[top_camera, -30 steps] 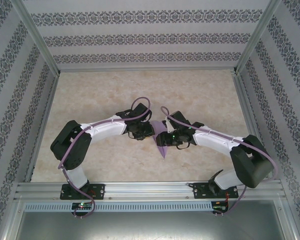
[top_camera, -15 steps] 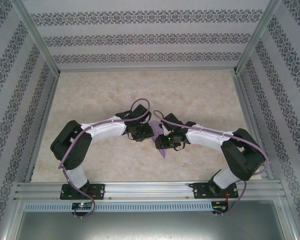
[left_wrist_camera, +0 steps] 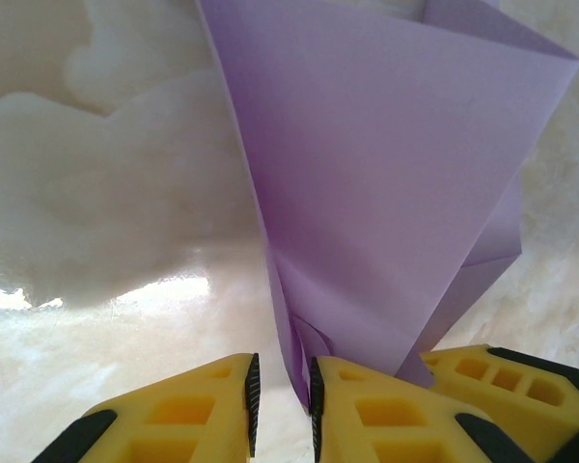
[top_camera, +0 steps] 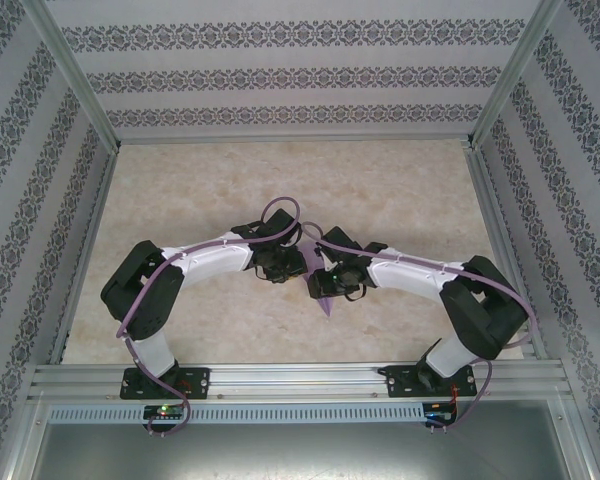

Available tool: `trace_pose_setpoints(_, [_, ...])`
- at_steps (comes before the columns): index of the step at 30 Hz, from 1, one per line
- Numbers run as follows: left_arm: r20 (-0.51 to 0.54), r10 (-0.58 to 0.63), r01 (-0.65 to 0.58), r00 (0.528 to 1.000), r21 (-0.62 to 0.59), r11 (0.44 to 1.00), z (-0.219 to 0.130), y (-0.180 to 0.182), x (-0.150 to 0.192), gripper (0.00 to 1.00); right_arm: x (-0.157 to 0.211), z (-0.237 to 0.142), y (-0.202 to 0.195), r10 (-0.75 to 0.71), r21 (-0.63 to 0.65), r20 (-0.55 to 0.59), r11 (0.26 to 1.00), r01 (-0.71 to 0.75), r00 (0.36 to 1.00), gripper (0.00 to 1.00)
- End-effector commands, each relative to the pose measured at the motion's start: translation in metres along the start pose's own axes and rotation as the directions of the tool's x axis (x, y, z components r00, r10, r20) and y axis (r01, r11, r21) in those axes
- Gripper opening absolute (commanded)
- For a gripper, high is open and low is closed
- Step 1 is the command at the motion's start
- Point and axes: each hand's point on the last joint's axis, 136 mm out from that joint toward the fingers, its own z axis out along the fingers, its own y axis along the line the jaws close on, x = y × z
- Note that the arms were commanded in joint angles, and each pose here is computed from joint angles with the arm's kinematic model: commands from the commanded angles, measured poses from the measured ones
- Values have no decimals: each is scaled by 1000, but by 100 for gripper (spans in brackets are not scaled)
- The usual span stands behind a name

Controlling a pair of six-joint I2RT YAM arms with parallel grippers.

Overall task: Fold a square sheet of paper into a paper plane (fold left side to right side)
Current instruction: Hold the paper plane at the center of the table, then pick up the paper plane at the center of the table.

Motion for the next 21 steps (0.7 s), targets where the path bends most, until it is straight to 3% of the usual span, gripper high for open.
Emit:
trace_pose_setpoints(1, [9,4,-4,1000,-11,1000,-4,3,1,25,0,-10,3,-58,5,32,998,58,998,47])
trace_pose_setpoints(21, [5,7,-7,1000,-13,1000,-5,3,1,25,14,9,-4,-94,69,-38,993,96,995,40])
